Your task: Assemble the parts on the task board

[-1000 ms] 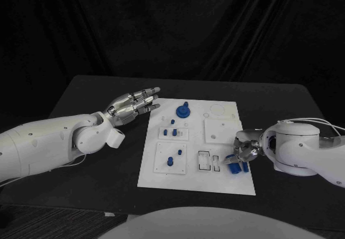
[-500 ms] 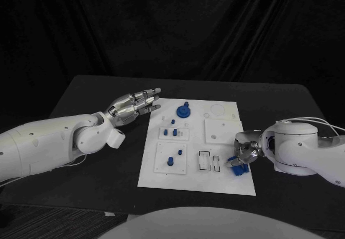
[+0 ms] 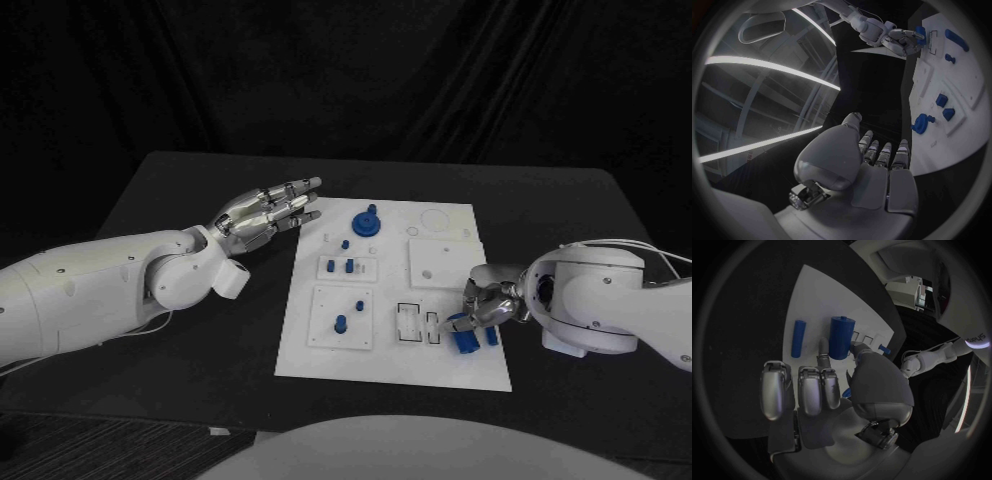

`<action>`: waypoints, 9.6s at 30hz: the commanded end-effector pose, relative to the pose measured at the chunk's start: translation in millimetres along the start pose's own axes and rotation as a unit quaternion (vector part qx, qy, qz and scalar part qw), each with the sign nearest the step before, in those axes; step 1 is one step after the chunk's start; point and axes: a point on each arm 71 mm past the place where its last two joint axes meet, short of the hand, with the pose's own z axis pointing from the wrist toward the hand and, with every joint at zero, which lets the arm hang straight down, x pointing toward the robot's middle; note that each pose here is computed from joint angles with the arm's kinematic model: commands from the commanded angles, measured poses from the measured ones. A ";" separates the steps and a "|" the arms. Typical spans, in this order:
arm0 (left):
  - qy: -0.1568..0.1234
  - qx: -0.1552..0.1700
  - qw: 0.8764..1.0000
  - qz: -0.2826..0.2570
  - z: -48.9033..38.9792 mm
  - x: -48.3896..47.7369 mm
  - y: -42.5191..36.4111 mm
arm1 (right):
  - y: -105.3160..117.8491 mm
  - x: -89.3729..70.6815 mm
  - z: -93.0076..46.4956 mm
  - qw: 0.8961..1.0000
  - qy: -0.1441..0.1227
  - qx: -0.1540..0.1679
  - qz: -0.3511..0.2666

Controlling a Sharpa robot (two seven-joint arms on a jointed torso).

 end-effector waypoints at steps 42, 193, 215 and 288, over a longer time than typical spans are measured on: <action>0.015 -0.001 1.000 -0.010 2.4 4.2 2.1 | 39.1 -1.7 20.9 0.998 0.000 -0.030 0.063; 0.015 -0.021 1.000 -0.011 0.9 2.0 7.5 | -60.8 -15.9 -14.9 0.997 -0.033 0.073 0.008; 0.015 -0.020 1.000 -0.013 -0.1 2.1 7.9 | -57.4 -1.4 1.1 0.997 -0.009 0.075 -0.005; 0.021 -0.027 0.999 -0.016 1.7 4.0 10.4 | -0.2 10.6 8.8 0.980 0.022 -0.030 0.193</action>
